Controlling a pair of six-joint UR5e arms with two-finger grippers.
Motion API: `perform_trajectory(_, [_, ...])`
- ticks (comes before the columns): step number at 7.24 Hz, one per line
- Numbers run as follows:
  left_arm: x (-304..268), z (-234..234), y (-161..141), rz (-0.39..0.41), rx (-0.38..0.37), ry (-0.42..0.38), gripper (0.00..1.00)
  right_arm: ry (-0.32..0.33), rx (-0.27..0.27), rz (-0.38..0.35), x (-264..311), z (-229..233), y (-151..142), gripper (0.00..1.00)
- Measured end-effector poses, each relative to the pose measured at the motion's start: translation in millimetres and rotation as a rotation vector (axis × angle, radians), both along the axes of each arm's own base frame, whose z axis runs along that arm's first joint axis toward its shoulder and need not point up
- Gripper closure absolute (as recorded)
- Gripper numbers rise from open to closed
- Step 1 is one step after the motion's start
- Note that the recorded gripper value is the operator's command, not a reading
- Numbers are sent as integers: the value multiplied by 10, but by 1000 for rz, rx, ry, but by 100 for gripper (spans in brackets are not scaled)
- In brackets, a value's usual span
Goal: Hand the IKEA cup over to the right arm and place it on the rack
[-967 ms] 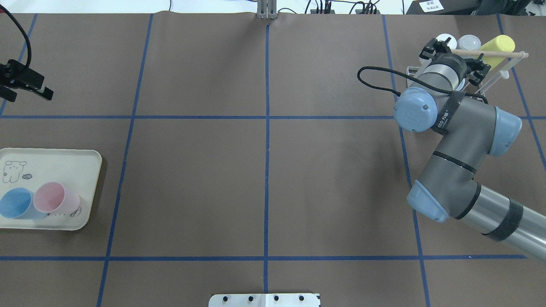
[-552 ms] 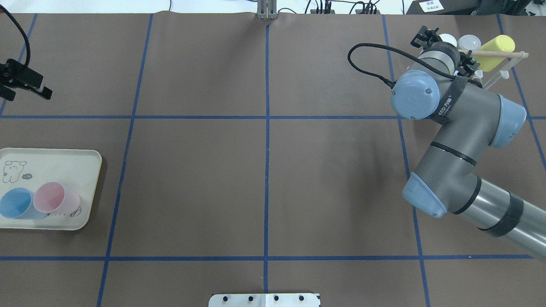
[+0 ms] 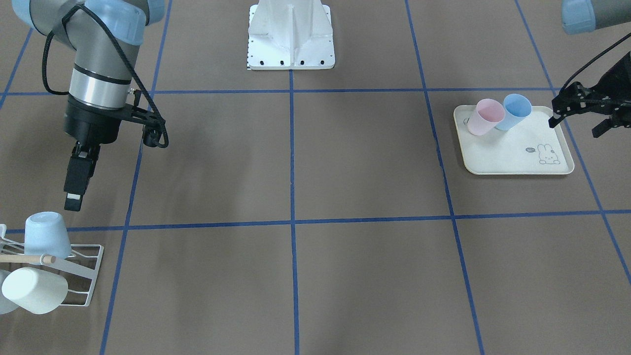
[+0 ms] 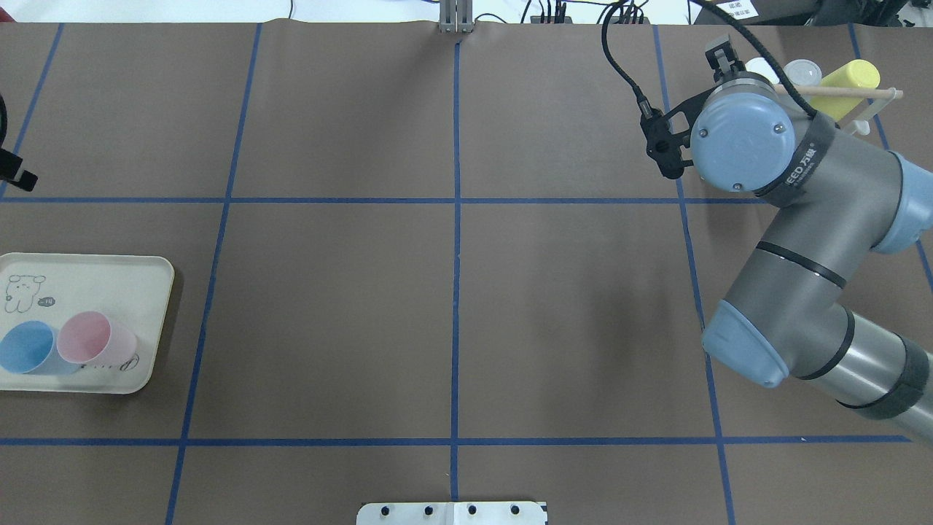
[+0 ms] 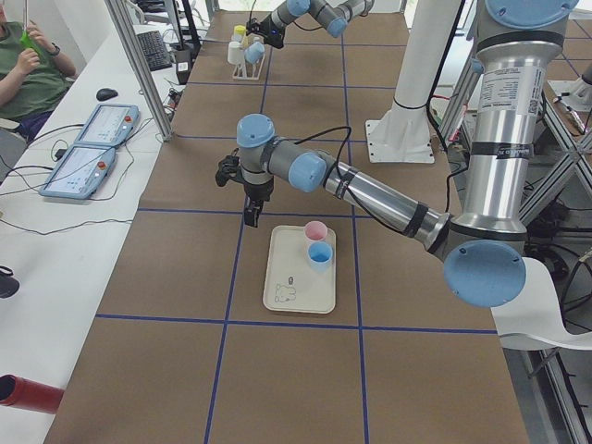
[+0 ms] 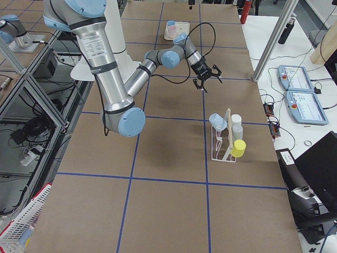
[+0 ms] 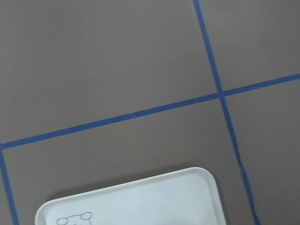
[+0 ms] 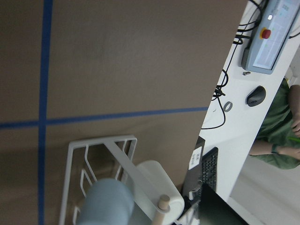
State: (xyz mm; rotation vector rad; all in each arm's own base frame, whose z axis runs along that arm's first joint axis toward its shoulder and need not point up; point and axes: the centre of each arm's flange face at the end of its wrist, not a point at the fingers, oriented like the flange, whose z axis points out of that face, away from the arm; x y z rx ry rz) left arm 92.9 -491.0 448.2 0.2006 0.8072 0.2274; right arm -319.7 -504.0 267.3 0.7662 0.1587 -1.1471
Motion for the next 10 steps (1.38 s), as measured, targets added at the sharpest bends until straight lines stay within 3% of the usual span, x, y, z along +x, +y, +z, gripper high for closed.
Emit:
perform_trajectory(1, [-12, 32, 26, 4, 10, -11, 0, -236, -103, 132, -82, -212, 69, 2])
perform_trajectory(2, [-9, 46, 41, 4, 22, -11, 0, -404, -190, 226, -176, -406, 123, 2])
perform_trajectory(5, [-115, 574, 421, -27, 30, -10, 0, -730, -398, 387, -386, -945, 257, 1])
perform_trajectory(6, [-105, 804, 604, -63, 19, -19, 0, -785, -440, 417, -463, -1055, 308, 1])
perform_trajectory(8, [194, 1201, 937, -114, -12, -49, 0, -824, -475, 439, -518, -1128, 361, 1])
perform_trajectory(10, [420, 1417, 1189, -74, -57, -25, 0, -882, -551, 450, -550, -1252, 414, 1])
